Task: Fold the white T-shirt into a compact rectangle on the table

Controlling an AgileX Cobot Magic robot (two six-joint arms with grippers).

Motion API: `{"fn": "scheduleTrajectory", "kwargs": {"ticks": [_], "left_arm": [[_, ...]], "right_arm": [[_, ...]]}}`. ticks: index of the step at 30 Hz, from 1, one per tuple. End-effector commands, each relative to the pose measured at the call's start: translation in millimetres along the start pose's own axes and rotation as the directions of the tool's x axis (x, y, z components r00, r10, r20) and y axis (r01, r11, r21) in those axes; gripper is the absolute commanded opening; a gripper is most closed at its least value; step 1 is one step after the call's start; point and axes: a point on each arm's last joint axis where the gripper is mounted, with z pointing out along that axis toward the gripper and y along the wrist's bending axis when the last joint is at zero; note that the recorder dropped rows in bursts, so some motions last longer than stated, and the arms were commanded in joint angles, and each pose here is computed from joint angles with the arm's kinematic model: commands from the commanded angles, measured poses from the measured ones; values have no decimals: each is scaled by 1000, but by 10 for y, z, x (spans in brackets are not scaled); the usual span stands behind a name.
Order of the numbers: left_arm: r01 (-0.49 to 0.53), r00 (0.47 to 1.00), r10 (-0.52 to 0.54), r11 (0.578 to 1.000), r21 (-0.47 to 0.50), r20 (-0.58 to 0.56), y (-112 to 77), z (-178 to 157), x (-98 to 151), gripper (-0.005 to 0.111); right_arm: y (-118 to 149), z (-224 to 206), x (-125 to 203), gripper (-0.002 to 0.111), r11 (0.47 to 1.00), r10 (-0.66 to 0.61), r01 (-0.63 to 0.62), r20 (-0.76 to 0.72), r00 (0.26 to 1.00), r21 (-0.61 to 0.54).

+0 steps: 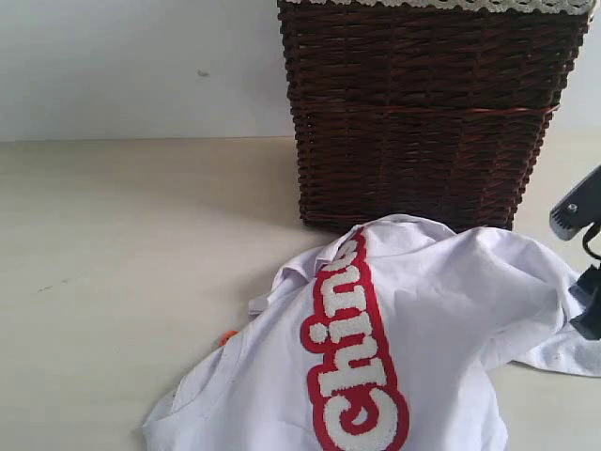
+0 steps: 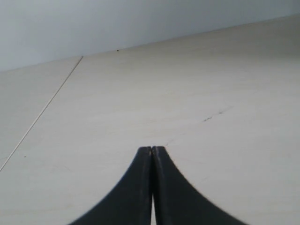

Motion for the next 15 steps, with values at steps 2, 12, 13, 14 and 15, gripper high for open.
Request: {"fn": "scheduleTrajectory", "kwargs": {"ticks": [2, 12, 13, 14, 15], "left_arm": [[12, 1000, -12, 1000, 2, 18, 0, -9, -20, 0], [12, 1000, -12, 1000, 2, 18, 0, -9, -20, 0], [12, 1000, -12, 1000, 2, 18, 0, -9, -20, 0], [12, 1000, -12, 1000, 2, 18, 0, -9, -20, 0], [12, 1000, -12, 1000, 2, 18, 0, -9, -20, 0]], "right_arm": [[51, -582, 115, 54, 958, -283, 281, -46, 958, -52], [595, -413, 209, 54, 737, -454, 518, 251, 855, -434], [566, -336, 202, 54, 763, -446, 502, 230, 865, -406], [547, -256, 206, 54, 778, -441, 487, 207, 873, -398], [536, -185, 213, 54, 786, -439, 477, 187, 879, -394]]}}
